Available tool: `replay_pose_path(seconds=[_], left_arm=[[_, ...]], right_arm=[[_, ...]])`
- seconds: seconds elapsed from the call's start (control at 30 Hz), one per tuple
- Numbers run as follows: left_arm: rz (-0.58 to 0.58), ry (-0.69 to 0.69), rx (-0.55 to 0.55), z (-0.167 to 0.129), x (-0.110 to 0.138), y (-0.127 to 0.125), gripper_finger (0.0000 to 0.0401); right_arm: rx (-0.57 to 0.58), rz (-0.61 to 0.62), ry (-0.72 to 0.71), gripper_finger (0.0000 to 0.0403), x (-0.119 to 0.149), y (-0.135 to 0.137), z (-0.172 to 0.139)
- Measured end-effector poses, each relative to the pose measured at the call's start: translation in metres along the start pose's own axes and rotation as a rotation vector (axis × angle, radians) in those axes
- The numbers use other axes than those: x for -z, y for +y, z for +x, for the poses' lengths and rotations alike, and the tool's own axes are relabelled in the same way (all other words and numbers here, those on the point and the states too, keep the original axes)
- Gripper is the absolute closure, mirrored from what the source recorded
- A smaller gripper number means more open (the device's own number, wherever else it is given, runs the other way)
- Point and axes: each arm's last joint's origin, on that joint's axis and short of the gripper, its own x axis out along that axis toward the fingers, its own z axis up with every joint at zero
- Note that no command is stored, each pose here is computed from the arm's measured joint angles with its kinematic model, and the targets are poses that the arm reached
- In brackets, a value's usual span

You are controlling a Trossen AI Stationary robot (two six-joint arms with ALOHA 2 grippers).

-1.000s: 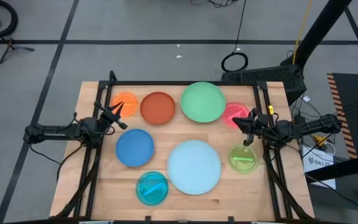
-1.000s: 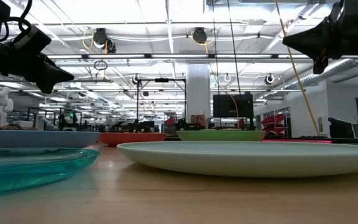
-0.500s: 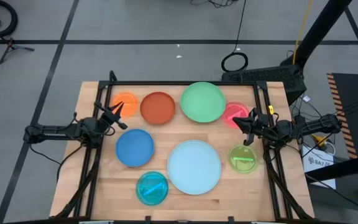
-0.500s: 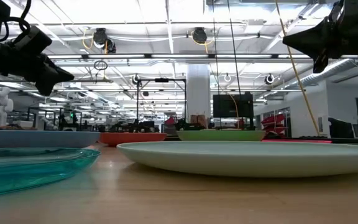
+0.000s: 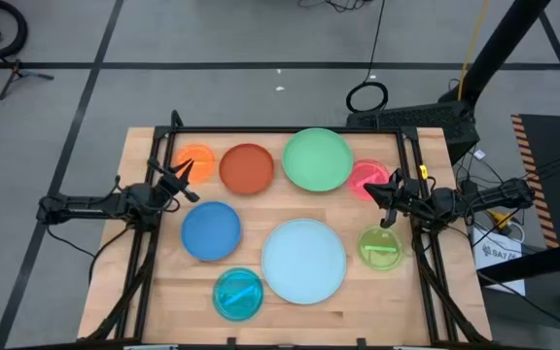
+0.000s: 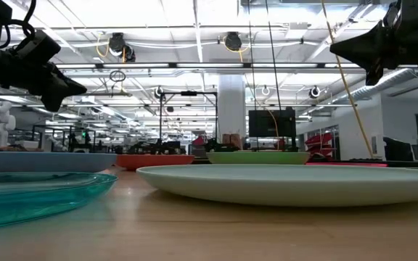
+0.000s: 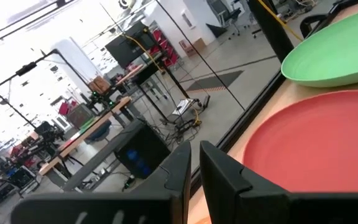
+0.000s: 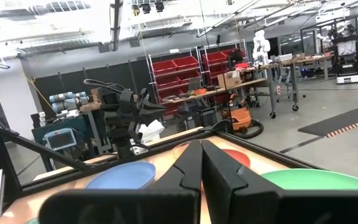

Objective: Stack plastic plates
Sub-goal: Stack the green plate on the light blue plate

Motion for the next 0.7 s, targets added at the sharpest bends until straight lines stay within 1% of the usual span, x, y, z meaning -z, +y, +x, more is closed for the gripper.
replay_pose_path(seconds=[0.07, 0.2, 0.27, 0.37, 0.43, 0.5, 0.6, 0.7], left_arm=[[-0.049, -0.025, 0.034, 0.0, -0.001, -0.001, 0.0359], [-0.178, -0.145, 0.15, -0.001, -0.008, -0.001, 0.0359], [-0.263, -0.195, 0.198, -0.001, -0.012, -0.001, 0.0359], [-0.438, -0.22, 0.251, -0.002, -0.015, 0.0, 0.0359], [-0.596, -0.202, 0.271, -0.002, -0.015, 0.0, 0.0359], [-0.709, -0.207, 0.276, -0.002, -0.017, 0.001, 0.0359], [-0.896, -0.269, 0.272, -0.003, -0.024, 0.008, 0.0359], [-1.085, -0.32, 0.28, -0.005, -0.029, 0.014, 0.0359]], right_arm=[[0.0, 0.0, 0.0, 0.0403, 0.0, 0.0, 0.0], [0.0, 0.0, 0.0, 0.0403, 0.0, 0.0, 0.0], [0.0, 0.0, 0.0, 0.0403, 0.0, 0.0, 0.0], [0.0, -0.001, 0.002, 0.0403, 0.0, 0.0, 0.0], [0.001, -0.001, 0.002, 0.0403, 0.0, 0.0, 0.0], [0.001, 0.0, 0.002, 0.0403, 0.0, 0.0, 0.0], [-0.006, 0.027, 0.003, 0.0403, 0.0, 0.0, 0.0], [-0.079, 0.031, 0.007, 0.0403, 0.0, 0.003, 0.0]])
